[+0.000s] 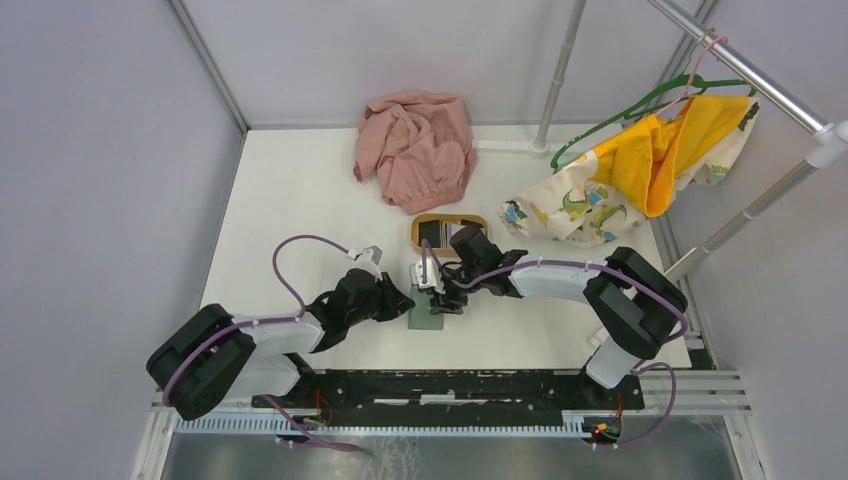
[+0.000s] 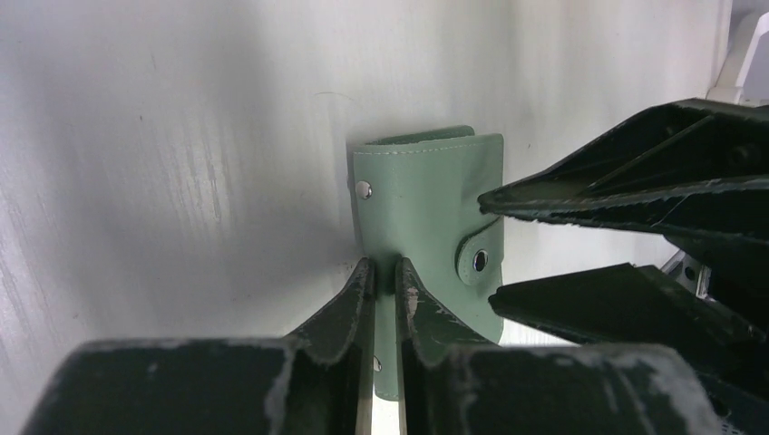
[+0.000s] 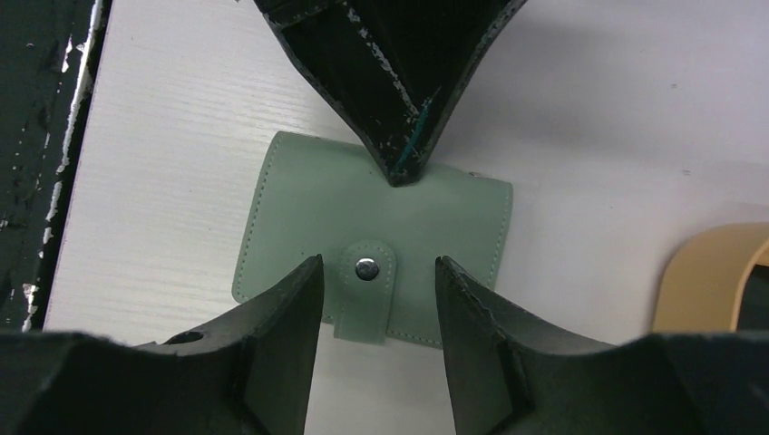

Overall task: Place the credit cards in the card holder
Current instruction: Move the card holder to the center of the board, then open the card holder at the center of the board.

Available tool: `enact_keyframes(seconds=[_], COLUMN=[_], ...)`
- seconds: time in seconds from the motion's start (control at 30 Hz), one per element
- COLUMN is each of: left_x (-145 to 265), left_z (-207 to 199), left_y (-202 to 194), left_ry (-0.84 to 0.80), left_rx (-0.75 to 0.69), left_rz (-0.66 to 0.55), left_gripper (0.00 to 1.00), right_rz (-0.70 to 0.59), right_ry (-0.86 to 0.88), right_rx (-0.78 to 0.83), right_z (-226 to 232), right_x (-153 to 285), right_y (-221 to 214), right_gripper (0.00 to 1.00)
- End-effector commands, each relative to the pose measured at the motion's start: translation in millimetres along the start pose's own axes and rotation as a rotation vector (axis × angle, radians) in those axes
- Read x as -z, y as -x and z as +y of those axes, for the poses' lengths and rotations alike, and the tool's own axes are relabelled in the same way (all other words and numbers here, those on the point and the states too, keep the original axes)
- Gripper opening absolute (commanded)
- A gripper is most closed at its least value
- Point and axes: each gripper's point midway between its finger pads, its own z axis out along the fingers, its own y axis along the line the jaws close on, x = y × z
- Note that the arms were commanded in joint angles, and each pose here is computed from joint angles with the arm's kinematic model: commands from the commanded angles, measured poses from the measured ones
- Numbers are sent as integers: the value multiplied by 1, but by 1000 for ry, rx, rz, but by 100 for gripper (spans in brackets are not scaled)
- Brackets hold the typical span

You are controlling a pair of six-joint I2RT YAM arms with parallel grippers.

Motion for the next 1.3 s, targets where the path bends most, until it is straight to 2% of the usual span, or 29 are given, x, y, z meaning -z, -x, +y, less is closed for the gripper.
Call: enact_keyframes(seconds=[0.0, 0.33, 0.47, 0.67, 0.9, 0.97, 1.07, 1.13, 1.27], left_x=[-4, 3, 5, 2, -1, -2, -3, -3, 0], left_z=[-5, -7, -3, 5, 8, 11, 12, 10, 1], left_y=[15, 20, 22, 19, 16, 16, 17, 19, 23], left_ry=[20, 19, 34, 61, 70, 81, 89, 92, 67], left_rx=[36, 29, 22, 20, 21, 19, 7, -4, -23], left_rz=[-80, -116, -132, -131, -121, -120, -118, -117, -116], left_gripper=[2, 2, 2, 2, 2, 2, 2, 5, 43], right_rz=[50, 222, 265, 305, 263, 213, 119, 67, -53], right_ry=[17, 6, 25, 37, 72, 113, 157, 154, 140], right_rx=[9, -20, -19, -28, -18, 3, 34, 24, -22], right_z=[-3, -7, -5, -4, -1, 5, 10, 6, -5], right_x=[-3, -11, -10, -9, -6, -5, 2, 9, 28], right_y=[3, -23, -28, -33, -18, -6, 14, 20, 30], right_gripper=[54, 52, 44, 26, 4, 0, 0, 0, 0])
